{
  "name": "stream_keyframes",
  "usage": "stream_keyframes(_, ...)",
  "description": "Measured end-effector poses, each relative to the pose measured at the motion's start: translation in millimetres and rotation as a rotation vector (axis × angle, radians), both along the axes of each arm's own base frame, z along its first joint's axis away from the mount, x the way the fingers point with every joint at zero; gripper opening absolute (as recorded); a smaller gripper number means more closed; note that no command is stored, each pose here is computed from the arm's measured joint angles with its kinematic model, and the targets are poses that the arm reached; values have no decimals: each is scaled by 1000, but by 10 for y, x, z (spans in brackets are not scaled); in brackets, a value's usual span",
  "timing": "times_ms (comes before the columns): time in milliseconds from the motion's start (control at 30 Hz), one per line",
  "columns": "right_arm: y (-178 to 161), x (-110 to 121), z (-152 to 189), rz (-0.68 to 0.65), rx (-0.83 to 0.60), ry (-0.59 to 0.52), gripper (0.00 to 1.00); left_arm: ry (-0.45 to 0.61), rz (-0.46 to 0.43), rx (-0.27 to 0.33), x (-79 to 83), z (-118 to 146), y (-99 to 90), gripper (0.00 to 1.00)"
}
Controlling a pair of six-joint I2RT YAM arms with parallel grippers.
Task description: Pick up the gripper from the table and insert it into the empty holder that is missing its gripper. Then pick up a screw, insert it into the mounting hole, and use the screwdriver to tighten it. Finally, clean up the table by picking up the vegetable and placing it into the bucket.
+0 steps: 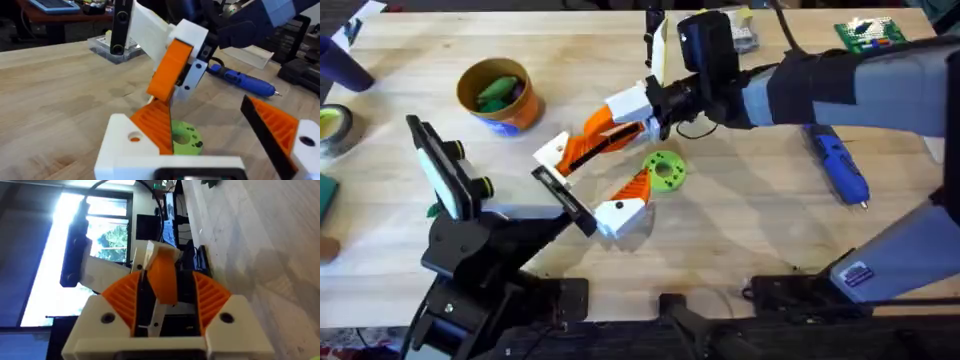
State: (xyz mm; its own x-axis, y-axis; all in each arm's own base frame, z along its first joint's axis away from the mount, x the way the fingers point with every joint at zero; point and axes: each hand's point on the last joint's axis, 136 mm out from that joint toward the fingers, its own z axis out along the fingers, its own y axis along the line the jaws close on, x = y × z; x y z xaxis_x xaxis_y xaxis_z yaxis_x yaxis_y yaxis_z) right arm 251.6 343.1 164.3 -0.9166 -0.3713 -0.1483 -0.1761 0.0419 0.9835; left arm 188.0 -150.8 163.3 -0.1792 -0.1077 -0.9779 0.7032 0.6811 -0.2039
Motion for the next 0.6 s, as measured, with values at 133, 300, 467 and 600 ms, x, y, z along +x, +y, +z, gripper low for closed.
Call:
stream_keyframes(133,-9,-28,19,18,11,3,614,0,0,0,0,0,0,989)
stream_keyframes(300,-30,-86,57,54,39,-5,691,0,0,0,0,0,0,989)
stream_keyframes(467,-39,-107,72,69,53,-15,579,0,0,0,0,0,0,989)
stream_keyframes(600,-45,-115,65,72,52,-11,53,-7,1,5,2,3,1,989)
